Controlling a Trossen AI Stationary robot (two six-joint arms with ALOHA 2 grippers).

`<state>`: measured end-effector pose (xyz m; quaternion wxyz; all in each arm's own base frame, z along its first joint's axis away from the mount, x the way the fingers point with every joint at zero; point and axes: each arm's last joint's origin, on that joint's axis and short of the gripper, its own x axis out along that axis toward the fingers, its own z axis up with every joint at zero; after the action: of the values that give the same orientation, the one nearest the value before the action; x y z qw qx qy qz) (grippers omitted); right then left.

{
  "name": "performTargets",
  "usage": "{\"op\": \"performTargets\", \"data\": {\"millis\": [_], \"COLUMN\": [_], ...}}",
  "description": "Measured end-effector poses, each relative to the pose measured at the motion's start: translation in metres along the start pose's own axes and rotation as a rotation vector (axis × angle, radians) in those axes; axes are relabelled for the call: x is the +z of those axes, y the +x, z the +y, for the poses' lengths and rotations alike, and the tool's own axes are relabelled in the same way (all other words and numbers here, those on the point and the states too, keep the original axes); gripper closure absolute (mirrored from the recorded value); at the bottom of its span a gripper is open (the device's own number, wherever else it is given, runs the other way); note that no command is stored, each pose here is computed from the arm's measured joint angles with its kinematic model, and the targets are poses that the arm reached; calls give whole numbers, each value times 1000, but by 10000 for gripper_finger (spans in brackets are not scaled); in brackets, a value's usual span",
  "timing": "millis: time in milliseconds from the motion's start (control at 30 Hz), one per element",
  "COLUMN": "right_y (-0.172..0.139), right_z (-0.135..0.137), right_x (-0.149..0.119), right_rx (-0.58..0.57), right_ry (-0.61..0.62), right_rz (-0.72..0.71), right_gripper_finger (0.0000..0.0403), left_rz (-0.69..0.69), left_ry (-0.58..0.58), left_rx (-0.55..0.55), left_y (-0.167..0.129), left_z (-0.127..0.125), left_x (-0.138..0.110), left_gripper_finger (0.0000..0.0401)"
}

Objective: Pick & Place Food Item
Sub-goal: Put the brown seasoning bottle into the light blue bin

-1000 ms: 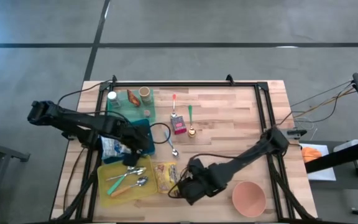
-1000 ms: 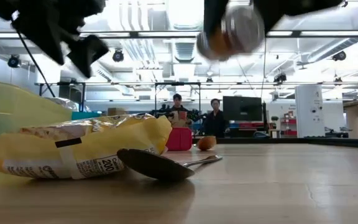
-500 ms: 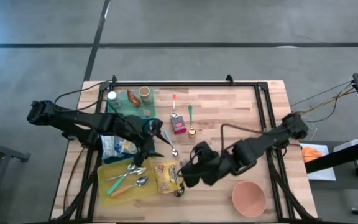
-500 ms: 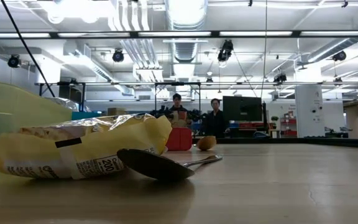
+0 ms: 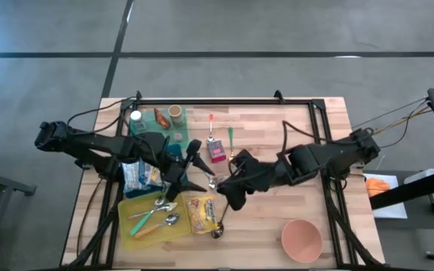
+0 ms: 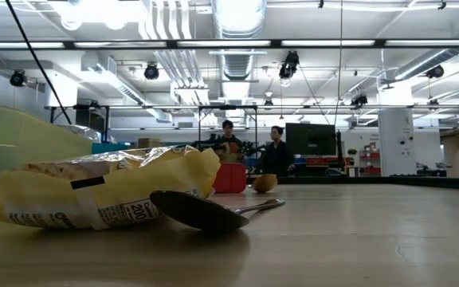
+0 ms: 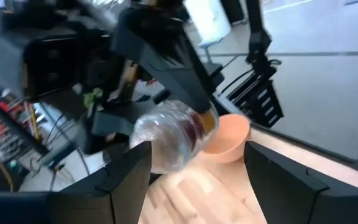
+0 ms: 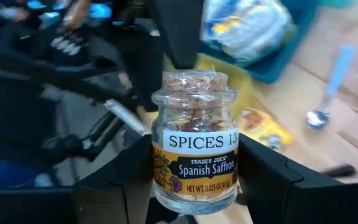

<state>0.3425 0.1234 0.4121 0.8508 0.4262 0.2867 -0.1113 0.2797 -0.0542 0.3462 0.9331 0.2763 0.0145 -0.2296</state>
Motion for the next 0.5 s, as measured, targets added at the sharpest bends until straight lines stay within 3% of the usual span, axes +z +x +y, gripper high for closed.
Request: {"op": "performTargets", "data": {"millis": [333,500], "right_y": [1,2], "right_z": [0,2], "right_x": [12,12], "right_rx": [92,114], "right_ry": [-60,-52], "right_rz": [69,62], "right_gripper_finger": [214,214], "left_rz": [-1,33], "left_ry": [-29,-93], "left_rx": [34,94], "left_y": [1,2], "left_z": [2,4], "left_x": [0,-1], "left_gripper_finger": [136,105]}}
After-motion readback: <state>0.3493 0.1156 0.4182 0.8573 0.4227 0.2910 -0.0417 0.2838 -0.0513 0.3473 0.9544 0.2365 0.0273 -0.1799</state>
